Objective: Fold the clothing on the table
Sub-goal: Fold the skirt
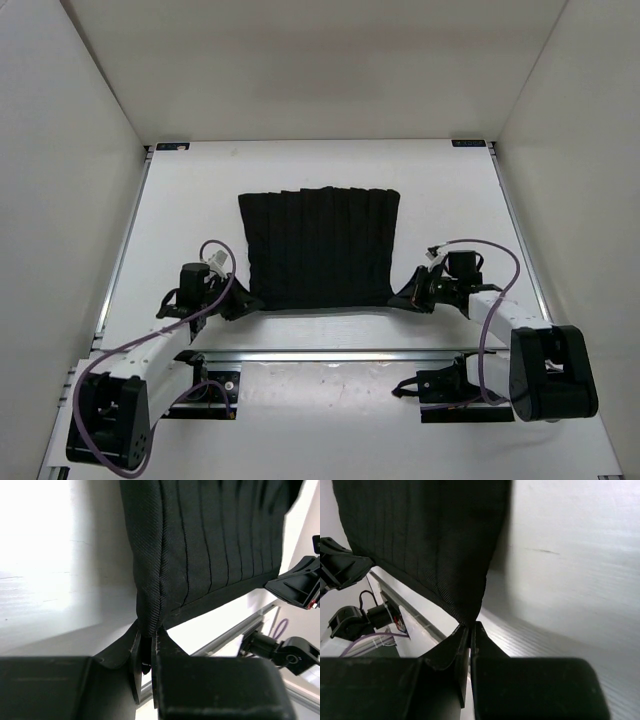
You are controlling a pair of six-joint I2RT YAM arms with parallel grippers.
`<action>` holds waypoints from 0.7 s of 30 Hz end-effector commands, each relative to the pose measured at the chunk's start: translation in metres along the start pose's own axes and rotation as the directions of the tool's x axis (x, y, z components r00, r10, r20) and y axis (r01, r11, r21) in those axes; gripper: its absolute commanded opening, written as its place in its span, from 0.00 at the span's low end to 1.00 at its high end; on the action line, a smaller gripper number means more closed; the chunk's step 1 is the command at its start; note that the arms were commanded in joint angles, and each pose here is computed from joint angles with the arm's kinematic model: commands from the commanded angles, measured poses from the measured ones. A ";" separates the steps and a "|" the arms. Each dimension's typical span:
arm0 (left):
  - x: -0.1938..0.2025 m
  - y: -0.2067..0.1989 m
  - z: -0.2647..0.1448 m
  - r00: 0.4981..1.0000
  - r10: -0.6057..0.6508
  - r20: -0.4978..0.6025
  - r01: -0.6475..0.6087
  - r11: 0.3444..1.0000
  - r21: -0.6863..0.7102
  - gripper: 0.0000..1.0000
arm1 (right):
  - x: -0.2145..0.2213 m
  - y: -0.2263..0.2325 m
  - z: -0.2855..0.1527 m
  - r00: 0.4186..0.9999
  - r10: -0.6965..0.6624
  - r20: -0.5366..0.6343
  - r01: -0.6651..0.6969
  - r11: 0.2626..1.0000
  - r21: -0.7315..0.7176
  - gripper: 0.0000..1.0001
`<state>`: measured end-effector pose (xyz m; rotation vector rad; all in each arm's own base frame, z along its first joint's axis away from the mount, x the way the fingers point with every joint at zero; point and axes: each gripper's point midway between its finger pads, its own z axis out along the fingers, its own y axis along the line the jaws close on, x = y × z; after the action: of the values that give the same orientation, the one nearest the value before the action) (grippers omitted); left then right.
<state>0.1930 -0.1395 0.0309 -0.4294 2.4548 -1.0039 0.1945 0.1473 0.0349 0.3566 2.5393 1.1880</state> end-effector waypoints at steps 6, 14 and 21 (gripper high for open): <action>-0.024 -0.026 -0.016 0.992 -0.060 0.109 0.050 0.994 0.094 0.00 | -0.037 0.039 -0.035 0.972 -0.233 0.001 0.233 0.972 0.031 0.00; -0.142 -0.186 -0.092 0.945 0.061 0.323 -0.175 0.925 0.338 0.00 | -0.134 0.191 -0.114 0.809 -0.535 0.245 0.548 0.836 0.018 0.00; -0.222 -0.265 -0.120 0.910 0.098 0.404 -0.273 0.873 0.405 0.00 | -0.197 0.273 -0.153 0.683 -0.620 0.385 0.657 0.752 0.046 0.00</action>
<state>0.3256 -0.1534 0.3623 -0.1723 1.7818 -1.2046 0.3213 0.1439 0.3733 -0.3015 1.9521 0.8780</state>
